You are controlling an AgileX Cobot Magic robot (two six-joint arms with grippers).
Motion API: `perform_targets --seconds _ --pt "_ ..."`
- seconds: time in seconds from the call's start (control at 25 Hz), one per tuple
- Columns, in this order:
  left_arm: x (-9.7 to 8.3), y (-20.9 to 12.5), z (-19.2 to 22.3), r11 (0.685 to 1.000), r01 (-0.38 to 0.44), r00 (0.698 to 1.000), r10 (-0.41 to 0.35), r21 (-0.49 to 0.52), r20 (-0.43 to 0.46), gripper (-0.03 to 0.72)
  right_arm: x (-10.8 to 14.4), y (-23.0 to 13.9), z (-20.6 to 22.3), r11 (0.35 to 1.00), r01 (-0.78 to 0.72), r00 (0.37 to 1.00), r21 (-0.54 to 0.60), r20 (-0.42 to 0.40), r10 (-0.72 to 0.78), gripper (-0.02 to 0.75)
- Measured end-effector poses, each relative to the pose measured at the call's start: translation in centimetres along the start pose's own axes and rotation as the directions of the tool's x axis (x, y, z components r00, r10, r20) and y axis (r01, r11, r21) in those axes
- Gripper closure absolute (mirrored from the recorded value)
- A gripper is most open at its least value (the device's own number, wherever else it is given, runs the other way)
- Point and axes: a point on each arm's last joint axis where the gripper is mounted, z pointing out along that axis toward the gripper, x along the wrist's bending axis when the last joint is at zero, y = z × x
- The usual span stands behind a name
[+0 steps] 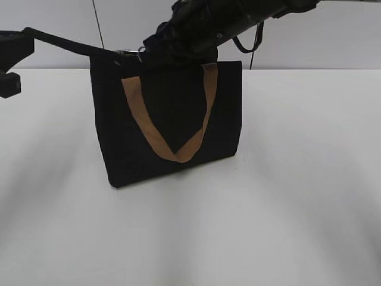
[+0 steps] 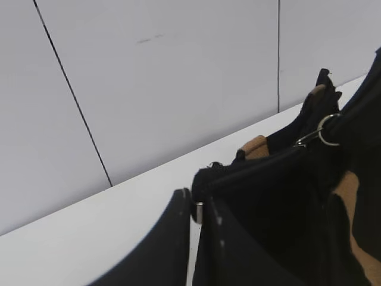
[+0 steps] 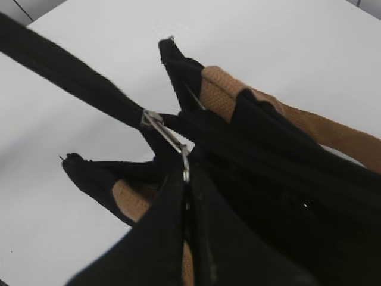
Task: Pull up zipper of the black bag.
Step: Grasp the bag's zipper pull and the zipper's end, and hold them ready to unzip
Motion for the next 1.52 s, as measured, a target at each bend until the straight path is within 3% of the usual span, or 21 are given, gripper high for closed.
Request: perform_targets --seconds 0.44,1.52 --pt "0.0 -0.2 0.0 1.0 -0.001 1.0 0.001 0.016 -0.006 0.669 -2.1 -0.6 -0.9 0.996 -0.081 0.996 0.036 0.035 0.08 0.753" --pt "0.3 -0.3 -0.1 0.999 0.013 0.999 -0.012 0.044 -0.031 0.669 -7.9 -1.1 -4.9 0.981 -0.193 0.967 -0.019 0.164 0.194 0.753"
